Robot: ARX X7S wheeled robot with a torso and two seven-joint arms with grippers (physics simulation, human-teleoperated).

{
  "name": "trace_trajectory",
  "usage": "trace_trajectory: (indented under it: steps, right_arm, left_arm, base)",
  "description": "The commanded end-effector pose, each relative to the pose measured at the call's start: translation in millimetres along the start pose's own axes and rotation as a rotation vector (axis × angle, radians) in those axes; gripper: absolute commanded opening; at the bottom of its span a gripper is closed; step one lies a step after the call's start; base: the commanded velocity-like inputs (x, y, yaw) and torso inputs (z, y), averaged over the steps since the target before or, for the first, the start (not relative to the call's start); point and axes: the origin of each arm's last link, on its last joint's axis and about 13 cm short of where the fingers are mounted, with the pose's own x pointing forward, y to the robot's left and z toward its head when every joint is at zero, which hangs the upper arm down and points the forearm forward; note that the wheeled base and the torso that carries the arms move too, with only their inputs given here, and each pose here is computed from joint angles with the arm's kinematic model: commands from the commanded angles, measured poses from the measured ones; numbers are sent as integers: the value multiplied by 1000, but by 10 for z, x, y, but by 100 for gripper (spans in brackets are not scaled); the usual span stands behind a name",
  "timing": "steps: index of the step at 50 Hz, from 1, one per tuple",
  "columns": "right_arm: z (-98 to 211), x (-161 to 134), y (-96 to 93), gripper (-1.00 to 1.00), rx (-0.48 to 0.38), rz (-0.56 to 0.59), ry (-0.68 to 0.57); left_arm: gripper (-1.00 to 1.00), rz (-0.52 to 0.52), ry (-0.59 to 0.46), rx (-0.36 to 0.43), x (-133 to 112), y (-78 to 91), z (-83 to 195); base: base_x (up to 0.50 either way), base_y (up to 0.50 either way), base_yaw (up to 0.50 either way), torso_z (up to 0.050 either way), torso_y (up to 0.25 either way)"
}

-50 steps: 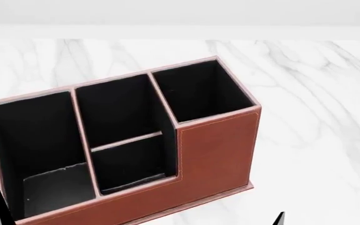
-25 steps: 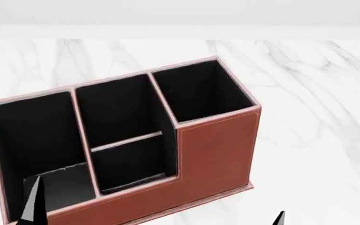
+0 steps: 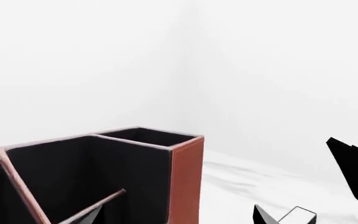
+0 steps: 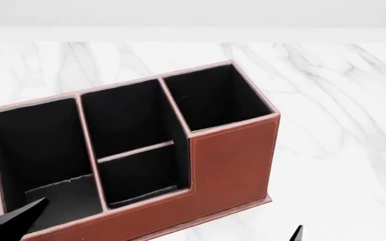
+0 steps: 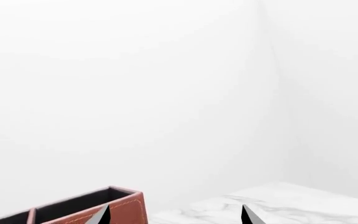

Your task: Pick up the book and place it in the back compartment of the caddy.

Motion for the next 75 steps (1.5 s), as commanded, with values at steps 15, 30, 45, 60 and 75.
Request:
trace_trajectory:
  steps: [15, 30, 45, 60, 75]
  right_arm:
    - [-22, 9, 5, 100, -4, 1, 7]
    - [-16, 6, 5, 100, -5, 0, 5]
    - [-29, 19, 1, 100, -4, -4, 8]
    - [-25, 18, 2, 100, -2, -2, 7]
    - [-25, 20, 0, 100, -1, -2, 9]
  left_arm:
    - [100, -262, 112, -78, -57, -58, -17]
    - [100, -266, 170, -51, -21, -47, -104]
    - [100, -262, 220, -49, 96, -35, -287]
    - [100, -275, 259, -43, 207, -40, -366]
    - [100, -289, 283, -31, 344, -36, -448]
  base:
    - [0, 0, 0, 0, 0]
    - [0, 0, 0, 0, 0]
    - [0, 0, 0, 0, 0]
    - [0, 0, 0, 0, 0]
    - [0, 0, 0, 0, 0]
